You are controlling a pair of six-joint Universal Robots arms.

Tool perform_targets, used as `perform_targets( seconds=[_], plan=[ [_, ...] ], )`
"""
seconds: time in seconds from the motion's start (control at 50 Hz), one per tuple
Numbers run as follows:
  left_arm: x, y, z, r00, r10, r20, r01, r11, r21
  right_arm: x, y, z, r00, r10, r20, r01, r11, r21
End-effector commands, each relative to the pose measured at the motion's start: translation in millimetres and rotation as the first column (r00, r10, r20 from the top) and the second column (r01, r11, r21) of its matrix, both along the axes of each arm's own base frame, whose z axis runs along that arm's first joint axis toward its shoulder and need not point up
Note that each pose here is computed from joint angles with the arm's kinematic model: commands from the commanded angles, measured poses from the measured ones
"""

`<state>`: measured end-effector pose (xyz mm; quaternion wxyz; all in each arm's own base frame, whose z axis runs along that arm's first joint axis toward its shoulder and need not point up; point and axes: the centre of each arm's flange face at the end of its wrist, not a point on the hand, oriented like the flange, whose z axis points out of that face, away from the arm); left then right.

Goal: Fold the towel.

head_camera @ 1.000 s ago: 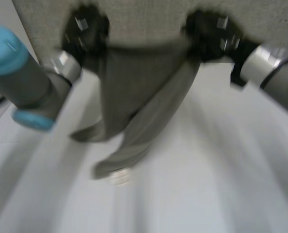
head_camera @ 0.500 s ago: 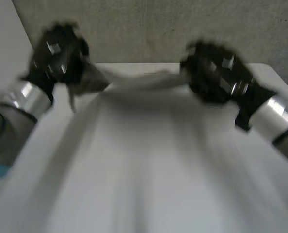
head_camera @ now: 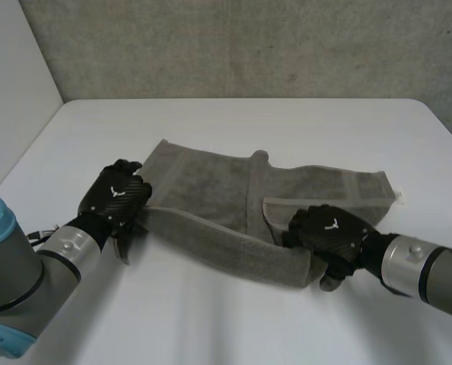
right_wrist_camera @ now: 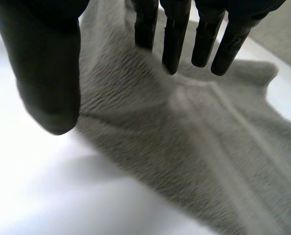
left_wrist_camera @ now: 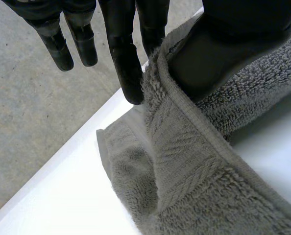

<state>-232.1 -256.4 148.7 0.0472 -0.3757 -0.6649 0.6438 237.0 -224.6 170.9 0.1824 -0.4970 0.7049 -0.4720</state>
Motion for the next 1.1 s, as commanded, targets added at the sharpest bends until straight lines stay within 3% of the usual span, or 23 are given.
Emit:
perform_targets(
  seconds=[0.02,0.36,0.62,0.76,1.1],
  plan=[
    [-1,6,-3,1.000,-0.009,0.000,0.009,1.000,0.015,12,-15,11,0.999,0.024,0.040,-0.019,0.994,-0.110],
    [-1,14,-8,1.000,-0.015,0.006,0.015,0.999,0.037,53,-49,1,0.972,0.224,0.067,-0.204,0.953,-0.225],
    [-1,15,-5,1.000,-0.013,0.003,0.013,1.000,0.028,58,-55,-32,0.920,0.344,-0.189,-0.386,0.878,-0.282],
    [1,14,-5,1.000,-0.009,0.003,0.009,1.000,0.028,56,-58,-40,0.907,0.335,-0.256,-0.404,0.863,-0.302],
    [2,10,-2,1.000,-0.001,0.001,0.001,1.000,0.019,42,-56,-14,0.926,0.295,-0.234,-0.361,0.874,-0.325]
  ],
)
